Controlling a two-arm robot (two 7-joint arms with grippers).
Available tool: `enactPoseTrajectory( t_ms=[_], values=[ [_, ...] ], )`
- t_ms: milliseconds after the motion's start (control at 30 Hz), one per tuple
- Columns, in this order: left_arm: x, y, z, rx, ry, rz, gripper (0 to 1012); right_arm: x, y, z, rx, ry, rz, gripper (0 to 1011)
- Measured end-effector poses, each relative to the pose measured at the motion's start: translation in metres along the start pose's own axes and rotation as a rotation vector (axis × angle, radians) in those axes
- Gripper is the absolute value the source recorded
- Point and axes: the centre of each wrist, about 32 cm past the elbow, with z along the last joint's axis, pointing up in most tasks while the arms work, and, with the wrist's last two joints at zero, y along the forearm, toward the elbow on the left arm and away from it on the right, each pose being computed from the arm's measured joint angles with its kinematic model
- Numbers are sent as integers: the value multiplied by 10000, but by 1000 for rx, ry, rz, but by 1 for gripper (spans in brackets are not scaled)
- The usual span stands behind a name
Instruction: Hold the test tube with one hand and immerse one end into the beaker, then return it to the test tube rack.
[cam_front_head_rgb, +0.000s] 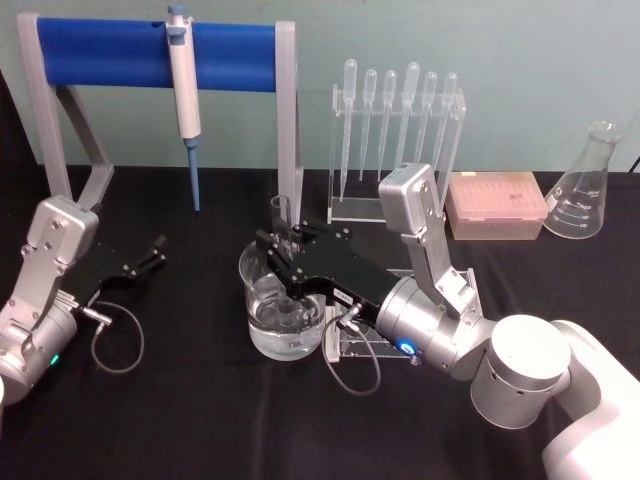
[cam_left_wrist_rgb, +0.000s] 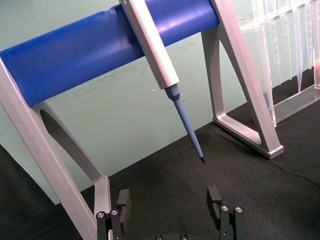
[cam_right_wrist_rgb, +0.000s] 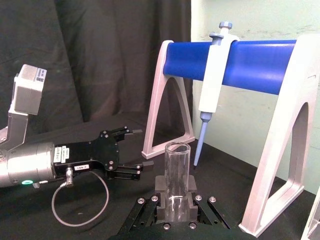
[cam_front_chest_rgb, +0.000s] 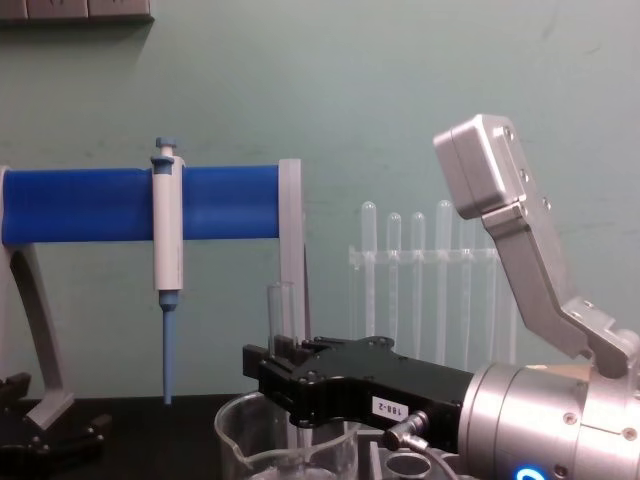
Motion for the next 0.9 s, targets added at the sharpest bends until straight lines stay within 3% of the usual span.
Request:
enactPoseTrajectory(
  t_ms=[900],
  values=[
    [0,0,0,0,0,0,1000,0,0,0,0,0,0,226]
  ],
)
